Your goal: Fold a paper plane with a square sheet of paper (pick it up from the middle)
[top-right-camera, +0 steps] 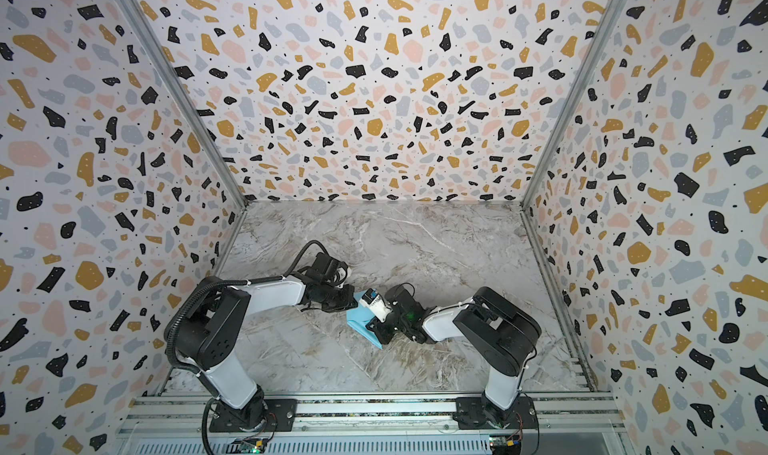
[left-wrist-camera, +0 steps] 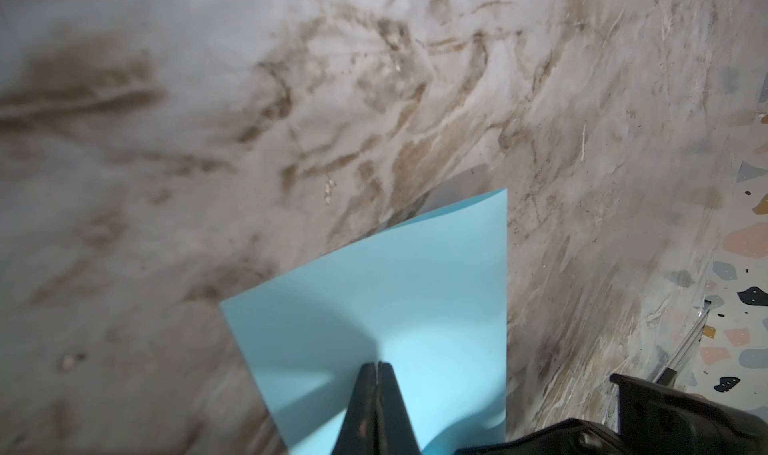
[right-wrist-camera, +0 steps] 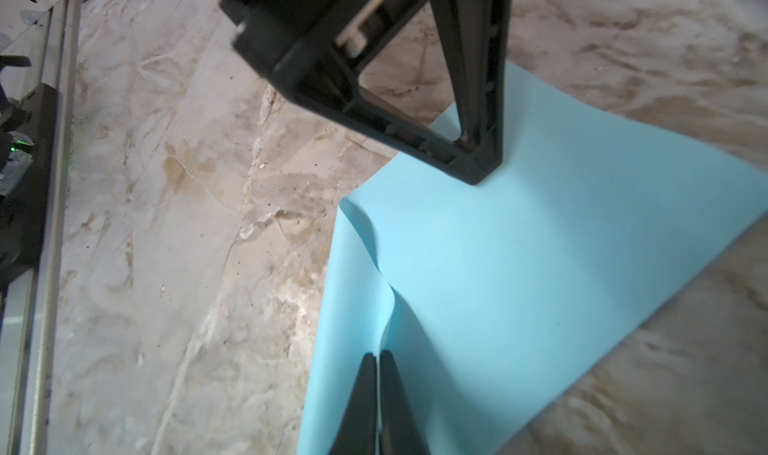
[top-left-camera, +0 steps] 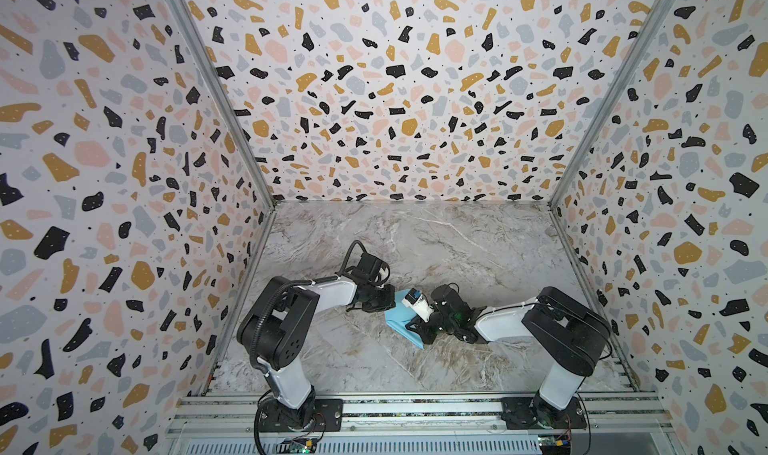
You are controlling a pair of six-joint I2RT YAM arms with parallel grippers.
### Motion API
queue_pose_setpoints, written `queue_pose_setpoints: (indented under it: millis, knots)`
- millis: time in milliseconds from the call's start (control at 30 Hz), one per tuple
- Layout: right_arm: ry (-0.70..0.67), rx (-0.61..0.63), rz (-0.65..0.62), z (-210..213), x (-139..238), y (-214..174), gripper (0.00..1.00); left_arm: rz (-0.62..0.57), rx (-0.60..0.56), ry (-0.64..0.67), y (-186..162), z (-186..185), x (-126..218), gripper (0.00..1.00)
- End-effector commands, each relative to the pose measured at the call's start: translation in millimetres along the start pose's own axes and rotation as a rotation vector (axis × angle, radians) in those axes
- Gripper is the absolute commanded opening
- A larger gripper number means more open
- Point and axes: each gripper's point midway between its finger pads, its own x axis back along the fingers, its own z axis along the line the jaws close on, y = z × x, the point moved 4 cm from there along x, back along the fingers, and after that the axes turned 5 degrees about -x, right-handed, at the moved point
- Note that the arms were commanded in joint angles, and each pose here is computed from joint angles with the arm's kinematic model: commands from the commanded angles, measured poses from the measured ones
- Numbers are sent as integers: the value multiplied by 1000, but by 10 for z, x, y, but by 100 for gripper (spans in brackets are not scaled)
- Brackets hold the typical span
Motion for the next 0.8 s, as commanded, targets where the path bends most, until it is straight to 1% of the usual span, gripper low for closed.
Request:
queue_pose_setpoints:
  millis: [0,367,767]
  knots:
    - [2,-15,-7,26,68,106,7,26,-1,40,-92,93,-47,1]
    - [-32,-24,-19,-15,102,116,7,26,-1,49,-91,105,-48,0]
    - [-22,-22,-13,-10,92,103,7,27,-4,54,-82,103,-42,0]
